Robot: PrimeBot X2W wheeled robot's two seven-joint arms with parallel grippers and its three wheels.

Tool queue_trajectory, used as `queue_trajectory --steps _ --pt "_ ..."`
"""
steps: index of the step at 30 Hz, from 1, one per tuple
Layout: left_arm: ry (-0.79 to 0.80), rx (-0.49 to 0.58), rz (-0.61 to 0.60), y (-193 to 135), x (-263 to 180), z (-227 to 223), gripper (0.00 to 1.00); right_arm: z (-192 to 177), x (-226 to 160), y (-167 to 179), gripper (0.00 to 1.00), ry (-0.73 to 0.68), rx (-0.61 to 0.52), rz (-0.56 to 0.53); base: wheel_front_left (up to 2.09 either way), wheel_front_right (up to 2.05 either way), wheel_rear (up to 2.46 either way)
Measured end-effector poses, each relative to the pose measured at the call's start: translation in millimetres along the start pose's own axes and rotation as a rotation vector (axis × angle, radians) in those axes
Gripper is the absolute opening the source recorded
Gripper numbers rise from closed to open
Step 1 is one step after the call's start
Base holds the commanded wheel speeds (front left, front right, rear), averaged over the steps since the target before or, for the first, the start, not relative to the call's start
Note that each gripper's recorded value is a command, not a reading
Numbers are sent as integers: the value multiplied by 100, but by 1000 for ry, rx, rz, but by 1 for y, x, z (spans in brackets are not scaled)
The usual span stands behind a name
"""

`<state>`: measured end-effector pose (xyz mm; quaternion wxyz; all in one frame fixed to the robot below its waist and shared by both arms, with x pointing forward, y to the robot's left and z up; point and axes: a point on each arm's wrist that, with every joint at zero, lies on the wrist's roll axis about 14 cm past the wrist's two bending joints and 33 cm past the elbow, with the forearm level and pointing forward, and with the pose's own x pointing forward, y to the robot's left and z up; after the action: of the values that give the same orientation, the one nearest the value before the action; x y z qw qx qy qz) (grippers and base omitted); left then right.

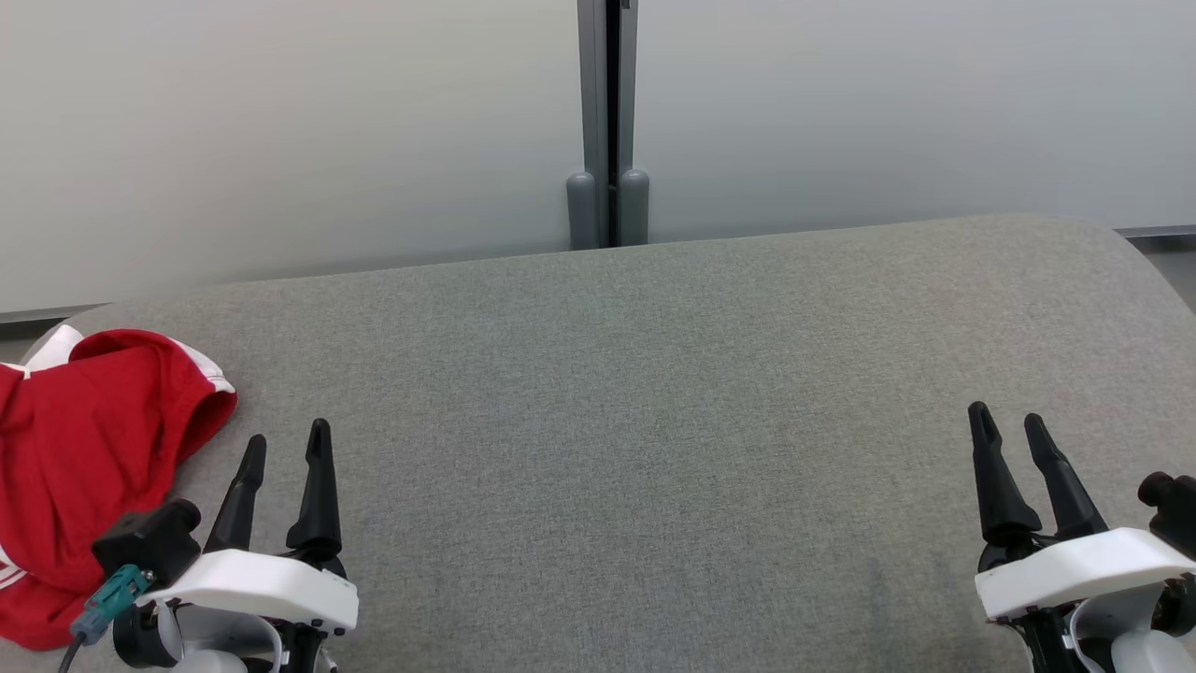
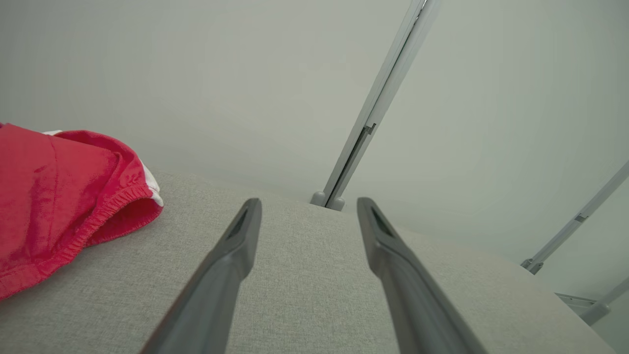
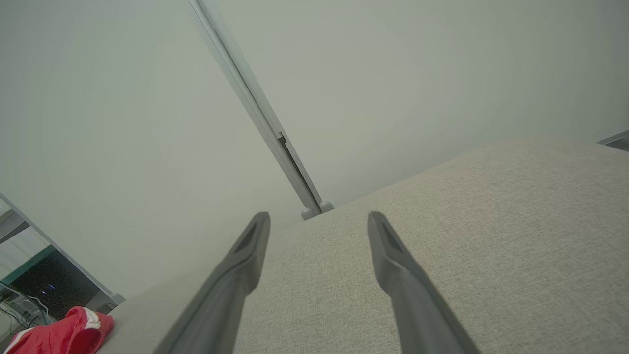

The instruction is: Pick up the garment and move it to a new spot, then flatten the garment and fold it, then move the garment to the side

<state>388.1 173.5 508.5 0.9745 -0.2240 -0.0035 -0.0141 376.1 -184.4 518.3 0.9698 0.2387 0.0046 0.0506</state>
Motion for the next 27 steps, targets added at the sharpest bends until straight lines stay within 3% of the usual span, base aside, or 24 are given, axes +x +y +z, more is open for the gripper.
queue_trajectory --steps 27 --pt "26 273 15 9 -8 -15 100 -17 -10 5 100 67 -232 28 0 0 0"
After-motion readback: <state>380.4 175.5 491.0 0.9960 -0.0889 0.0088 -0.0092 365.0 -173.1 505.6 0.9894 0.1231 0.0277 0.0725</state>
